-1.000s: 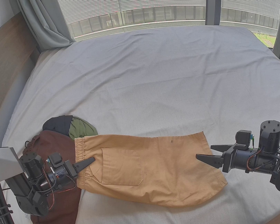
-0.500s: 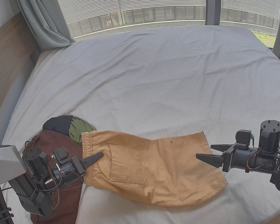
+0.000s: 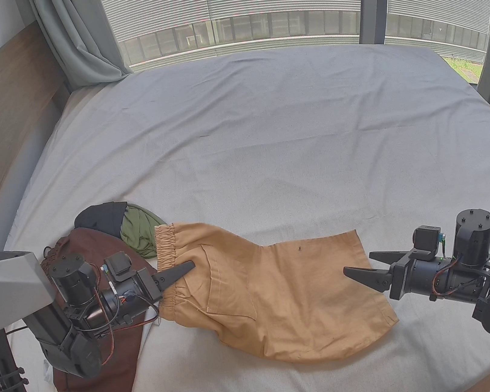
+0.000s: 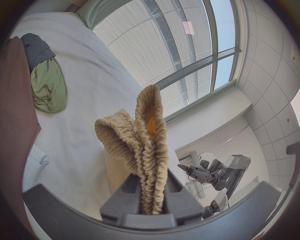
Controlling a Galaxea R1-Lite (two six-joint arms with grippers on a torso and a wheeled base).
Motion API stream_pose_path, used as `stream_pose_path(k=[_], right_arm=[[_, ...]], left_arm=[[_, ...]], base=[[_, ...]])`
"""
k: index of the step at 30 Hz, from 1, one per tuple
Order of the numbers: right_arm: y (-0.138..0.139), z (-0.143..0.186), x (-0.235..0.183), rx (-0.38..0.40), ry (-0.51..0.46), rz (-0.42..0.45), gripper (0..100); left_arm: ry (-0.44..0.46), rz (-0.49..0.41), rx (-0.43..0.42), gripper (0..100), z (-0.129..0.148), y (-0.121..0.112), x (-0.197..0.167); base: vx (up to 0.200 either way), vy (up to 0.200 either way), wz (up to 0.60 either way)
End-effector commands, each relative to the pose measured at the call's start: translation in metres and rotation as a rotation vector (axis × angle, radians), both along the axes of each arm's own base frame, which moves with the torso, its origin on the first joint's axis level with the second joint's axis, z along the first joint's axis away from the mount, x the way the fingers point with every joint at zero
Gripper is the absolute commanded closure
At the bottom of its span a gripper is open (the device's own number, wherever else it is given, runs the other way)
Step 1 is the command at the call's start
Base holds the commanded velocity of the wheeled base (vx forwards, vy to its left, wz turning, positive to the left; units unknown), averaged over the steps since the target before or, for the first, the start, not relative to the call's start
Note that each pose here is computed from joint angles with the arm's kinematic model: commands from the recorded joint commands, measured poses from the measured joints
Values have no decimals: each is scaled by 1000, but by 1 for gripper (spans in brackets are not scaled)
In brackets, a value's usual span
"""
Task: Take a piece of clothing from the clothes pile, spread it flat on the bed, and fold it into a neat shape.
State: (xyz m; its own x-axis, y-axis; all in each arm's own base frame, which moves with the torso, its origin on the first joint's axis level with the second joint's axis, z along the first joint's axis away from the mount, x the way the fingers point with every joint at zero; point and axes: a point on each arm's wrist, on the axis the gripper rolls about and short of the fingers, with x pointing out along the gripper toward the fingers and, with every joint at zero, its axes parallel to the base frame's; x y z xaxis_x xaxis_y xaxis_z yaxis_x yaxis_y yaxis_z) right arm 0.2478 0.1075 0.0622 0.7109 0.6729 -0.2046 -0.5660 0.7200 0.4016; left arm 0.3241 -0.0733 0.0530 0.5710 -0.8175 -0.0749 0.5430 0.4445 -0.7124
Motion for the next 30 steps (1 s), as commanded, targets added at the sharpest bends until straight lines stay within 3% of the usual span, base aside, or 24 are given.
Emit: stream_pose_path(k=[1, 21, 30], right_arm=[[0, 1, 0, 2, -3, 0, 0], [-1, 8, 4, 16, -38, -7, 0], [-4, 12, 10, 24, -60, -27, 0]], left_arm=[[-6, -8, -5, 100, 2, -5, 1], [-23, -92, -30, 100, 4, -36, 7], [-20, -102, -54, 100, 1, -65, 13]], base=[[0, 0, 0], [0, 0, 0], [0, 0, 0]])
